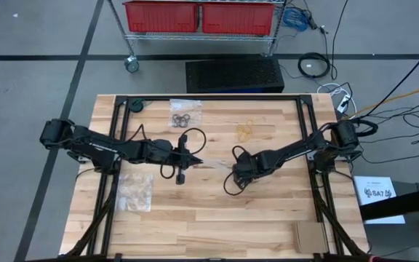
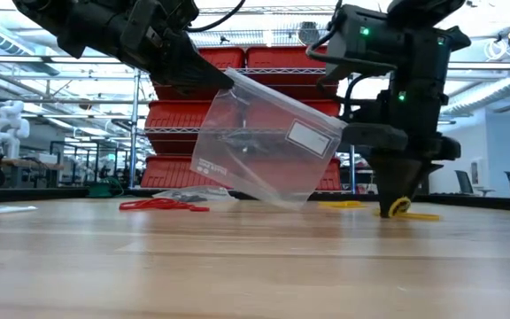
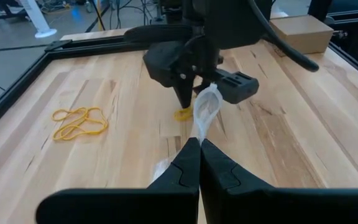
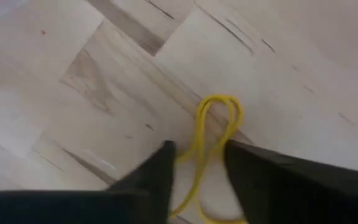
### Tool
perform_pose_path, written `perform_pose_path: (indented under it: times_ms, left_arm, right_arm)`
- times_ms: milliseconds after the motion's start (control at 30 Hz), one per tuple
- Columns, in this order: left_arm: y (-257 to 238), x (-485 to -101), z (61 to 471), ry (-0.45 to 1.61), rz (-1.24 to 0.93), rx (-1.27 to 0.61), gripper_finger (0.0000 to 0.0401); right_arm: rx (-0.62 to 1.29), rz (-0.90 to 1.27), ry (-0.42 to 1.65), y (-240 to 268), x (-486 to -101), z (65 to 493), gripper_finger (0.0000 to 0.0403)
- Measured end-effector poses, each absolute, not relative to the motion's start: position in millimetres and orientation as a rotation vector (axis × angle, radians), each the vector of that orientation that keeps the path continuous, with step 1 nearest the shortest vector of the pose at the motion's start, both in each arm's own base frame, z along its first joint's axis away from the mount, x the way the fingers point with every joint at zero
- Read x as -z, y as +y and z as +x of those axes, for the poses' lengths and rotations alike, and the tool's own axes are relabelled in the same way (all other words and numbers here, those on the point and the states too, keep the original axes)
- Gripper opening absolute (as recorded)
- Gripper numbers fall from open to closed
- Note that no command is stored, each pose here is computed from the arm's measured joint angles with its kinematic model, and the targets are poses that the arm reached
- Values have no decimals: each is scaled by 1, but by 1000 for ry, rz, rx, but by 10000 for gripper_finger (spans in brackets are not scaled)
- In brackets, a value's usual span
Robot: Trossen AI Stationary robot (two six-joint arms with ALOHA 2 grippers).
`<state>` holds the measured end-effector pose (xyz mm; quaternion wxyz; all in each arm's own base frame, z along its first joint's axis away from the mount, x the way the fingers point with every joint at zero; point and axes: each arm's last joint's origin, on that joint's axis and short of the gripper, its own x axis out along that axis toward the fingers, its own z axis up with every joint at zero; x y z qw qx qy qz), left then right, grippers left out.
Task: Sort rubber bands
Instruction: Put the yellow rubber band into the bottom right transparent zip bag
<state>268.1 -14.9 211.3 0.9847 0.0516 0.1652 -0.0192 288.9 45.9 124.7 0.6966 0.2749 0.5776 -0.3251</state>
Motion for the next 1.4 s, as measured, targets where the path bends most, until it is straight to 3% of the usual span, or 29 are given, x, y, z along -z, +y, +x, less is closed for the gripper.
perform_pose_path:
  times_ms: [67, 133, 433, 733, 1000, 1400]
  left_arm:
    - [-15, -211, 268, 333, 104, 39, 2]
    - [-15, -211, 268, 332, 106, 39, 2]
    - [-15, -211, 268, 332, 106, 39, 2]
    - [-14, -212, 268, 330, 105, 36, 2]
    - [-12, -211, 268, 333, 98, 26, 2]
    - [-11, -211, 268, 334, 95, 24, 2]
  right_arm:
    - [711, 577, 1289, 46, -124, 289, 41]
    - [692, 539, 1292, 48, -124, 288, 13]
    - [627, 515, 1334, 60, -150, 268, 1]
    - [496, 527, 981, 67, -219, 254, 0]
    - [316, 352, 627, 69, -242, 287, 0]
    - [339, 98, 598, 71, -233, 332, 0]
